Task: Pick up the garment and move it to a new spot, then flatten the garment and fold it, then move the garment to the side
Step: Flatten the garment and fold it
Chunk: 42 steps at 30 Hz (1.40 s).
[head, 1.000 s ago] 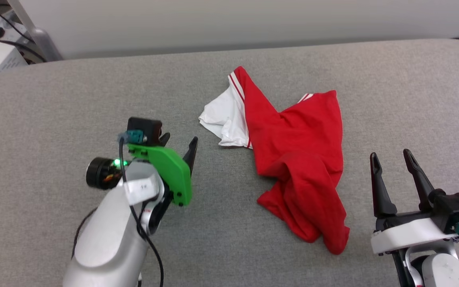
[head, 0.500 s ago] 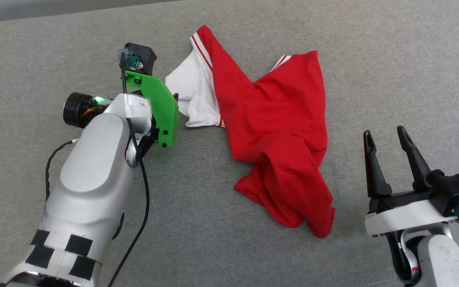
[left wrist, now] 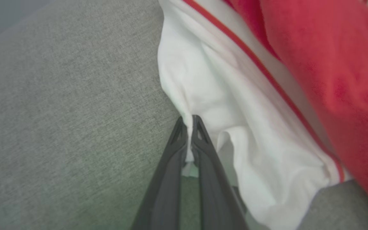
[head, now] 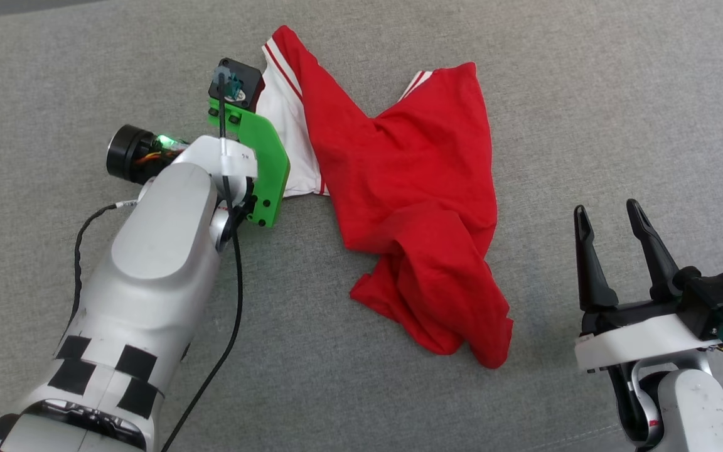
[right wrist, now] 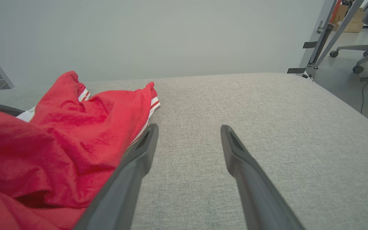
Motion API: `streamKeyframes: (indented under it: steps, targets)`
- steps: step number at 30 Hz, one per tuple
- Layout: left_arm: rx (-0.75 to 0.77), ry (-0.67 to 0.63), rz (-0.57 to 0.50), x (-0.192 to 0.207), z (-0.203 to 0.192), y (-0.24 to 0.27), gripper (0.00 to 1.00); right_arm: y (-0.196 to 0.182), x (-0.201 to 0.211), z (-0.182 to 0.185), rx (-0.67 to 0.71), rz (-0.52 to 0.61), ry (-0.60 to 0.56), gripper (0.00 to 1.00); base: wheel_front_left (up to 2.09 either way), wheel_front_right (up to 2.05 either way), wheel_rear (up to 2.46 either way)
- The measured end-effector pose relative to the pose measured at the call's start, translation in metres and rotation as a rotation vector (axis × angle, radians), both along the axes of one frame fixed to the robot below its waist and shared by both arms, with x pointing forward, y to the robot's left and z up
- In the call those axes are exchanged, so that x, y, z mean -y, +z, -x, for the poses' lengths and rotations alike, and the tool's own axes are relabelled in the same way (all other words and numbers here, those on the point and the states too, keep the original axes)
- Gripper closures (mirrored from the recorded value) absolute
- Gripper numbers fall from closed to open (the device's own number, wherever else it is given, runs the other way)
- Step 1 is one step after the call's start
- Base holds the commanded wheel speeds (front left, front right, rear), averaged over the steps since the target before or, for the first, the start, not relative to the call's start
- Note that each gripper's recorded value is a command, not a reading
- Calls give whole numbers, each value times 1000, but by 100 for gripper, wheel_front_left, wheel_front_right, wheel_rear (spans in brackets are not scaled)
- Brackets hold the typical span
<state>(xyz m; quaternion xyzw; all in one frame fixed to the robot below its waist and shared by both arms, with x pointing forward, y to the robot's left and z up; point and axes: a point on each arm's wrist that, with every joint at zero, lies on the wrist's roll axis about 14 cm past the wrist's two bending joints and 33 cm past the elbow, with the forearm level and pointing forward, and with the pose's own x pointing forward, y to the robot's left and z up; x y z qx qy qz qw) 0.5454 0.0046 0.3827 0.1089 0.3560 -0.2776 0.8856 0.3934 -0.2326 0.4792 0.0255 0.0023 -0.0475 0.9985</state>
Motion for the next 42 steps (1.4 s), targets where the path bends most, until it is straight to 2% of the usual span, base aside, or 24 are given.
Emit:
streamKeyframes:
  steps: [6, 11, 22, 29, 30, 31, 32, 36, 42]
  targets:
    - [76, 78, 67, -19, 9, 14, 100, 14, -1, 2, 41, 1, 4, 0, 0, 0, 0]
    - [171, 157, 110, -52, 15, 39, 100, 17, -11, 6, 50, -9, 33, 0, 0, 0, 0]
    - [298, 390, 30, -183, 48, 83, 100, 33, -38, 6, 103, -35, 110, 0, 0, 0, 0]
    - [261, 451, 14, -216, 88, 72, 100, 36, -53, 5, 111, -28, 155, 0, 0, 0, 0]
    - [254, 454, 12, -218, 92, 69, 65, 37, -54, 4, 113, -28, 159, 0, 0, 0, 0]
    - [252, 455, 7, -220, 96, 66, 19, 38, -56, 4, 115, -26, 163, 0, 0, 0, 0]
    - [260, 455, 4, -221, 99, 65, 0, 38, -57, 3, 116, -23, 167, 0, 0, 0, 0]
    - [360, 453, 43, -219, 99, 79, 0, 40, -58, 2, 123, -20, 172, 0, 0, 0, 0]
    - [594, 425, 177, -197, 100, 118, 0, 47, -58, 1, 142, -14, 172, 0, 0, 0, 0]
